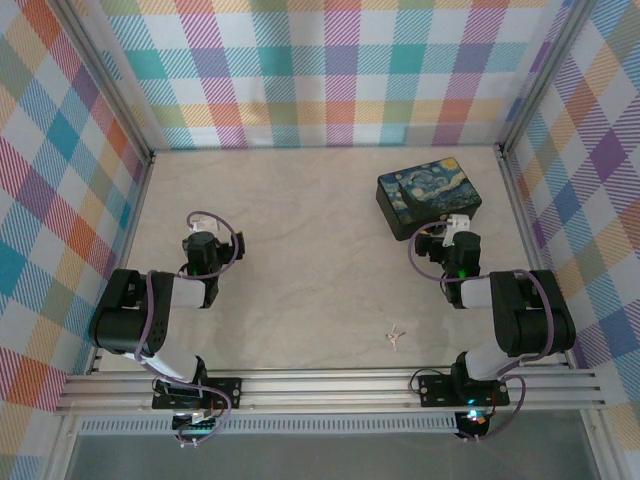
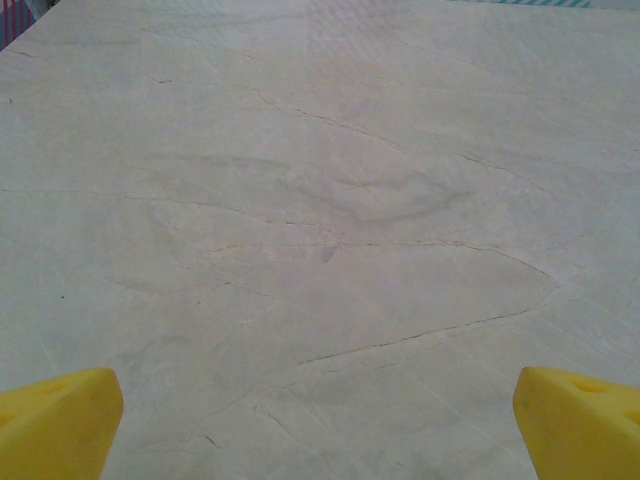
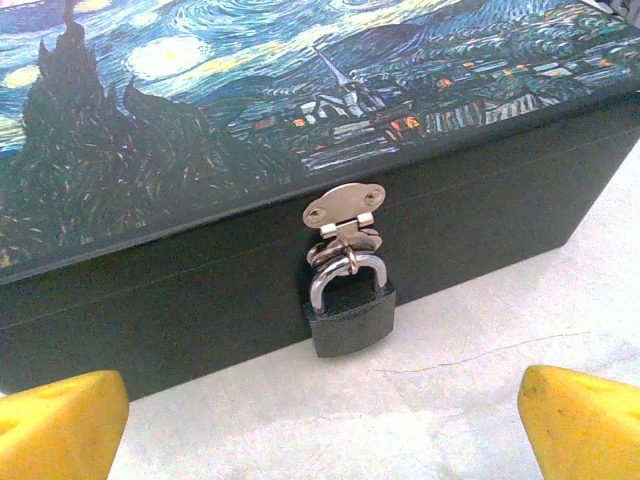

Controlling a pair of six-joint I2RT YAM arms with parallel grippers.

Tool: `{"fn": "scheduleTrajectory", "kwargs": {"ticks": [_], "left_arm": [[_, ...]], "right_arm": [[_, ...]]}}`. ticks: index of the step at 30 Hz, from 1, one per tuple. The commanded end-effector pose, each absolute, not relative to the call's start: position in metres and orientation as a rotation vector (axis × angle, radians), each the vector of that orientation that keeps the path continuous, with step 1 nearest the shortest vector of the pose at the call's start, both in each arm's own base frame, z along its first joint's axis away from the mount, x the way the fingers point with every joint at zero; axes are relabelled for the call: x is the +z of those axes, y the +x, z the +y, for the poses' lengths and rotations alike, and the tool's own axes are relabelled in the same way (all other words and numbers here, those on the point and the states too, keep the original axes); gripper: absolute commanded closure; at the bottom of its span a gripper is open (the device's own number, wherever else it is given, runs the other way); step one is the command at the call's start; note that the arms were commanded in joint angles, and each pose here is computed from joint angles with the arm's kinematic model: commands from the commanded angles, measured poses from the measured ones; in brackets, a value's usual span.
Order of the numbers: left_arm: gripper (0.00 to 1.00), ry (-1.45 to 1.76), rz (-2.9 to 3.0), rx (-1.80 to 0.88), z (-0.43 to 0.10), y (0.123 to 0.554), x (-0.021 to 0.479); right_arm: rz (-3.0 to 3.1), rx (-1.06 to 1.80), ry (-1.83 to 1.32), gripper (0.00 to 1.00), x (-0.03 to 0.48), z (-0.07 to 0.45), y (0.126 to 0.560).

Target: Unlock the padlock with the key

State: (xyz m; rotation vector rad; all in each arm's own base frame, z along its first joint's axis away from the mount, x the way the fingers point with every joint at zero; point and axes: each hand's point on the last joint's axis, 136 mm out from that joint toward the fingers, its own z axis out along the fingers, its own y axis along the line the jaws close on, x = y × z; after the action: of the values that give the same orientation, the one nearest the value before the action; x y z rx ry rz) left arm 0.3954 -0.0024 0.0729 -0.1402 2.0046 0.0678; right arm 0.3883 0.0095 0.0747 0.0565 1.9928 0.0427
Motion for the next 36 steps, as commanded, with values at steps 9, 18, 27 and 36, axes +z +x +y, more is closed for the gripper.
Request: {"fn": "scheduleTrajectory", "kwargs": {"ticks": [9,18,27,36], "left_arm": [[0.00,-0.204,2.093,0.107,0.008,0.410,0.110],[0.00,-0.606,2.200,0.161,0.019,0.391,0.181],[0.00,-0.365,2.285,0.105,-0.067,0.350,0.202],[0.00,-0.254,2.326,0.046,-0.090,0.322,0.199]], "right_arm": [[2.025,-0.037,0.216,0.00,0.113,-0.014,0.393],[2.363,0.315,0.500,0.09,0.126,0.023,0.397],[2.436,0.211,0.632,0.12,0.127,0.008,0.426],[2.467,0.098,0.662,0.11,0.122,-0.026,0.445]]}}
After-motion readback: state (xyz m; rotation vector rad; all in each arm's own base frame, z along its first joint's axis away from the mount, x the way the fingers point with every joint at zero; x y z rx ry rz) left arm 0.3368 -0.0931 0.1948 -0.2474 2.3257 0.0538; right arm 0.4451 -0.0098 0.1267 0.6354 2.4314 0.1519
